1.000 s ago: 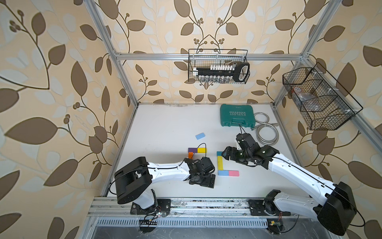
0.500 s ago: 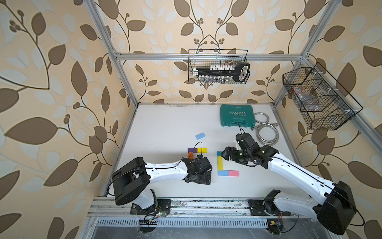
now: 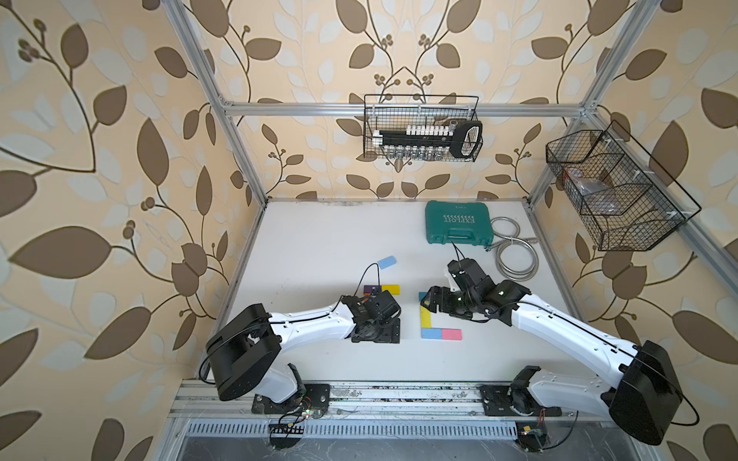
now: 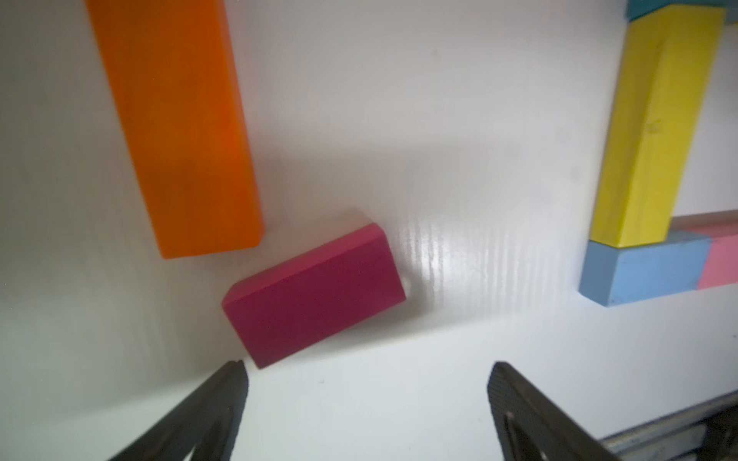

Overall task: Assemble the letter c with building blocks
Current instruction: Assemble the building block at the center of the board.

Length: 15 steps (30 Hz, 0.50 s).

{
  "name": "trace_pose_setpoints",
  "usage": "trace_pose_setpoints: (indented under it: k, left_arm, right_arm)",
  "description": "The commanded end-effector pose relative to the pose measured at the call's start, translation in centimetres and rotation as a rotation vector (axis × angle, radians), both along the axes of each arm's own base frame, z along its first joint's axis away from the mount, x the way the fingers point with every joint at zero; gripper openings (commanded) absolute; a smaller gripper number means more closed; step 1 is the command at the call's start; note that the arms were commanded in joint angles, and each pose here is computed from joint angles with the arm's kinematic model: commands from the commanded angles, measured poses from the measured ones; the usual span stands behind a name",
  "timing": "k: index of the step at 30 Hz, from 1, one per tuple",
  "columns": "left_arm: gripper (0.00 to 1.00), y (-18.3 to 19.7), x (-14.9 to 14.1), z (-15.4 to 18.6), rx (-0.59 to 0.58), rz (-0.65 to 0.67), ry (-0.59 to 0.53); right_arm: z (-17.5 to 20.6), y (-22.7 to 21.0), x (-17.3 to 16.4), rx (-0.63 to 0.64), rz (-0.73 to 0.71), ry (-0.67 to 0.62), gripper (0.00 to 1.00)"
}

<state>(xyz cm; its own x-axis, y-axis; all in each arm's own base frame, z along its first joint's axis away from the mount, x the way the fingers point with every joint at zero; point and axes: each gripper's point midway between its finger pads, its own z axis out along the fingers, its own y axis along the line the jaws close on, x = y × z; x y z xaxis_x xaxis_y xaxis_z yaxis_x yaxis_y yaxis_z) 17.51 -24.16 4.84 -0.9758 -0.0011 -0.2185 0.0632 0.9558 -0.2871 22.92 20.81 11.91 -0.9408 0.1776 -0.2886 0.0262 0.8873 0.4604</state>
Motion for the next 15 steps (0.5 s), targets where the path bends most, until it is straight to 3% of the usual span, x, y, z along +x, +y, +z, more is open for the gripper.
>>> trace_pose_setpoints:
  k: [1,6,15]
  left_arm:
    - [0.97,1.3,-0.7,2.4,-0.030,-0.022,-0.032]
    - [0.99,5.4,0.8,5.6,-0.057,0.113,-0.065]
    - [0.99,12.5,6.3,8.4,-0.117,0.317,-0.043]
  right_arm:
    - [-0.6,0.6,-0.2,-0.017,-0.011,0.007,0.87]
    - [-1.5,4.1,-1.5,-0.048,0.041,0.019,0.87]
    - [-3.7,10.8,-2.1,-0.256,0.152,0.038,0.88]
